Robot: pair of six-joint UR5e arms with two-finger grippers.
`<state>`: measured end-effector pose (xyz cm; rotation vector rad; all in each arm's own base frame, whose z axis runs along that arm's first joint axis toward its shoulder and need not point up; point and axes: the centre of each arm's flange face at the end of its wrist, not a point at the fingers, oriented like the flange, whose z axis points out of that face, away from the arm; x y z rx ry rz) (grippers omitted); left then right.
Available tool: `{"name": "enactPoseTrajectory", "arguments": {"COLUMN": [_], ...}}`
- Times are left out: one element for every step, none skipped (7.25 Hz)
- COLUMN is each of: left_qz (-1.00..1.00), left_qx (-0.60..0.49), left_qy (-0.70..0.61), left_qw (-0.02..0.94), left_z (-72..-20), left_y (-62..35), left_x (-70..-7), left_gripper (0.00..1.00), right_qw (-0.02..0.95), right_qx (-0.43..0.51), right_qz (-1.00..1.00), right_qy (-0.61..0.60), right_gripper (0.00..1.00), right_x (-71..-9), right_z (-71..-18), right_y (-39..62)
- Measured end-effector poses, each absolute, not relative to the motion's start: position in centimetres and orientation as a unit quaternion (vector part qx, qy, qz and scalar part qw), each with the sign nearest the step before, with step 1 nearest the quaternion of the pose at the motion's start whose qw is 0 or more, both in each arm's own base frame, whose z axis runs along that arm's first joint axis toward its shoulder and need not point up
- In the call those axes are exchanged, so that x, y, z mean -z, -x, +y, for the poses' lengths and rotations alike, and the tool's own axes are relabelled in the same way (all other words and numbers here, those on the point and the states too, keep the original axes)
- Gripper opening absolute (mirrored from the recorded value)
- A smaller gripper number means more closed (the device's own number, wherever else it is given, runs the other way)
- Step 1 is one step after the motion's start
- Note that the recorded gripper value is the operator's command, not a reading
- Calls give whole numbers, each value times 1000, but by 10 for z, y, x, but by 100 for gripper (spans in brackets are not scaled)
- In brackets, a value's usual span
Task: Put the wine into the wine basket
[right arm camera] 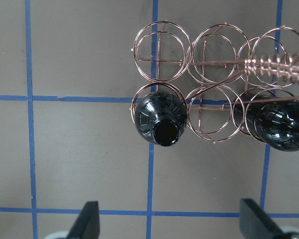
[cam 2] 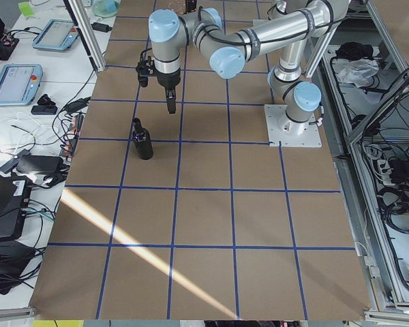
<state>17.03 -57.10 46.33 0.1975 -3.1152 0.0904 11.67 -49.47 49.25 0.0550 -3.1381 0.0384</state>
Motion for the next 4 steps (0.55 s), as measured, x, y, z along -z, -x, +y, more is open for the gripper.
{"name": "enactPoseTrajectory", "arguments": {"left_qz": [-998,-998,-997,-996], "left_qx": [-43,-58,-74,-87], "left_qy": [-51,-38,-31,-26], "left_qw": [4,2,11,25], "left_z": [-592,-611,-629,-642], "left_y": [-186,-197,-204,-203], "left_x": [-444,-428,-414,-403], "left_gripper": [100,100,100,100], "right_qw": [1,1,1,1], "right_qx": [-12,-13,-12,-12], "right_qz": [-1000,-1000,-1000,-1000], "right_qy": [-17,-17,-17,-17], "right_gripper": [100,100,100,100], "right_x": [-492,-492,-492,-492], "right_z": [-495,-495,-495,-495], "right_y": [-117,-117,-117,-117]}}
